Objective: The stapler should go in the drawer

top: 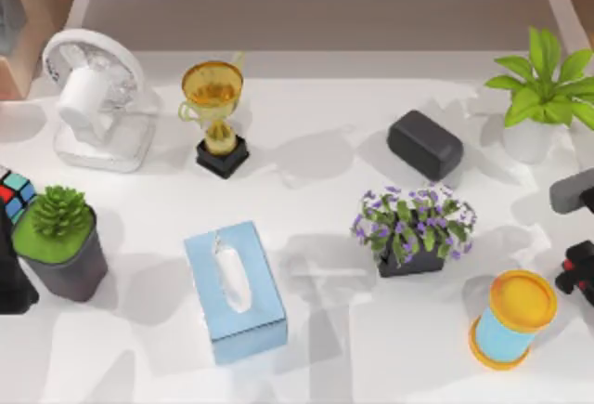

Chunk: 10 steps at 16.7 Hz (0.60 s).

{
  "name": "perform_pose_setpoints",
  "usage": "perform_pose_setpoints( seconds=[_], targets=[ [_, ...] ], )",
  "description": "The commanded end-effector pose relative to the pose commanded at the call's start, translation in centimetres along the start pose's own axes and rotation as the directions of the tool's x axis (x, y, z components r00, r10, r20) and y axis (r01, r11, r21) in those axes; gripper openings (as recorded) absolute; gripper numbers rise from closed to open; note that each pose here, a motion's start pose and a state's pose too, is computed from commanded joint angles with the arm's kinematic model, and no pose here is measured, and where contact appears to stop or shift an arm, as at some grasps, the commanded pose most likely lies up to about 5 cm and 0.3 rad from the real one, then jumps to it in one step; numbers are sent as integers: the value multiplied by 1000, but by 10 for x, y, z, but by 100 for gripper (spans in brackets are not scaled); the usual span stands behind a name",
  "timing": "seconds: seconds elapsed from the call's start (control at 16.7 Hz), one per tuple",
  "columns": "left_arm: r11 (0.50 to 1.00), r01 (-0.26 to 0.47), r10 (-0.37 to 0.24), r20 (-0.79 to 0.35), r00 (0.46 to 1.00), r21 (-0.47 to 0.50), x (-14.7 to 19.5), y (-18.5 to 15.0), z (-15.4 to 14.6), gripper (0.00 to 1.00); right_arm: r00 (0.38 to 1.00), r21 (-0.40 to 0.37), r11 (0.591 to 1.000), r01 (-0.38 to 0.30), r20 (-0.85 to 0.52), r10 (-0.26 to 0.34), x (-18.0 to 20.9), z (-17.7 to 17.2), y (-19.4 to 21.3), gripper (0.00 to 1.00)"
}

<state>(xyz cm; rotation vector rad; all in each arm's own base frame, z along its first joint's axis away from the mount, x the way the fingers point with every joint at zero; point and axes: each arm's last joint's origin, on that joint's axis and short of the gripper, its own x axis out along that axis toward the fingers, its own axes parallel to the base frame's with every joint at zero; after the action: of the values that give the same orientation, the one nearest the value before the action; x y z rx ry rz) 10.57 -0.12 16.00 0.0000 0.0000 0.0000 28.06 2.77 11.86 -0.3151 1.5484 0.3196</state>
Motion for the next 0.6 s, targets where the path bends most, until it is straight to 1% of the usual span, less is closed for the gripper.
perform_pose_setpoints(
  seconds=[0.3, 0.48, 0.6],
  targets=[
    [1000, 0, 0, 0, 1000, 0, 0, 0, 0, 100, 1000, 10, 1000, 7, -20, -6, 4, -2, -5, 0],
    [1000, 0, 0, 0, 1000, 0, 0, 0, 0, 100, 998, 69, 997, 40, -61, -35, 5, -10, -21, 0],
    [1000, 0, 0, 0, 1000, 0, 0, 0, 0, 100, 997, 97, 994, 56, -60, -51, -6, -11, -26, 0]
  ],
)
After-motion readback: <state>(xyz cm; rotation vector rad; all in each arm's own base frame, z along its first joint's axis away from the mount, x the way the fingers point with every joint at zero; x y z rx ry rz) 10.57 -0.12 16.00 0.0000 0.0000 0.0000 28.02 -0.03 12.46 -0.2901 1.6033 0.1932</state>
